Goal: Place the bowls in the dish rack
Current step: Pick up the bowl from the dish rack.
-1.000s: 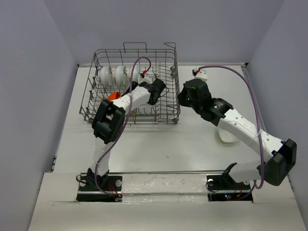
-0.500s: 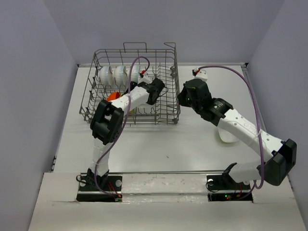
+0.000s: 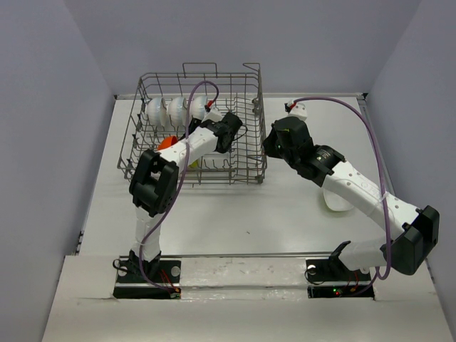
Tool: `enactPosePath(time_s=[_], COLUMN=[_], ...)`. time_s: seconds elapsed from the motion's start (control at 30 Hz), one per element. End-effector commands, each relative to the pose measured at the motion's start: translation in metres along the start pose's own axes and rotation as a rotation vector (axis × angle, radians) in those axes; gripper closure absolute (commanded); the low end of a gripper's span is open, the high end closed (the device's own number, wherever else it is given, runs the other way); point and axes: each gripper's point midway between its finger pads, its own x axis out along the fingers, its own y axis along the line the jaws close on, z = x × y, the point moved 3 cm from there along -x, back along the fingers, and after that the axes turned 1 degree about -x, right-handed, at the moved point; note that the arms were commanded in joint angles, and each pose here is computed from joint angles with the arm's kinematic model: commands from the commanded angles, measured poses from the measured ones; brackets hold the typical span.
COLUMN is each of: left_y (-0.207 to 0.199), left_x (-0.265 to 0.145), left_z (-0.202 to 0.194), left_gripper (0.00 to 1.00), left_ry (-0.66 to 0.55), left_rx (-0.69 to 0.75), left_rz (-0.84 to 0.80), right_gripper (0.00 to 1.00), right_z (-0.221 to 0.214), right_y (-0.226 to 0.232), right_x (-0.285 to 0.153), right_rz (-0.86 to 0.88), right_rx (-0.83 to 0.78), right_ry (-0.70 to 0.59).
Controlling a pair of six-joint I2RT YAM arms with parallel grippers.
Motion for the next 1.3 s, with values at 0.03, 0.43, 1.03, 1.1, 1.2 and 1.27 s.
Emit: enactPosePath(time_s=[0.03,0.43,1.03,1.1,1.2,1.27], left_y=[0.015,0.015,0.011,0.01,0.01,0.011], left_x=[-0.002,0.007,0.008,0.008,0.008,0.007], left_z=[0.005,-0.002,0.001,0.0,0.001,0.002], left_gripper=[0.48,0.48,0.69,0.75,0.87,0.97], left_ry=[-0.011,0.016,0.022,0.023,0.022,0.02], left_rx=[-0.058,-0.062,-0.066,-0.064,-0.07,-0.075], left_rz=[0.001,-0.021,-0.049,-0.05,-0.053,-0.052], right_gripper=[0.92,0.92,0.92,0.92,0.92,0.92], right_z=[0.0,-0.001,-0.002,-0.001,-0.001,-0.001], right_y=[0.002,0.001,0.001,0.002,0.002,0.002], right_x=[-0.011,-0.01,-0.008,-0.008,-0.008,-0.008], right_rz=[0.008,0.005,0.001,0.005,0.003,0.003], right_rx=[-0.043,-0.045,-0.047,-0.045,-0.046,-0.046], right_ry=[0.018,0.022,0.025,0.022,0.025,0.025])
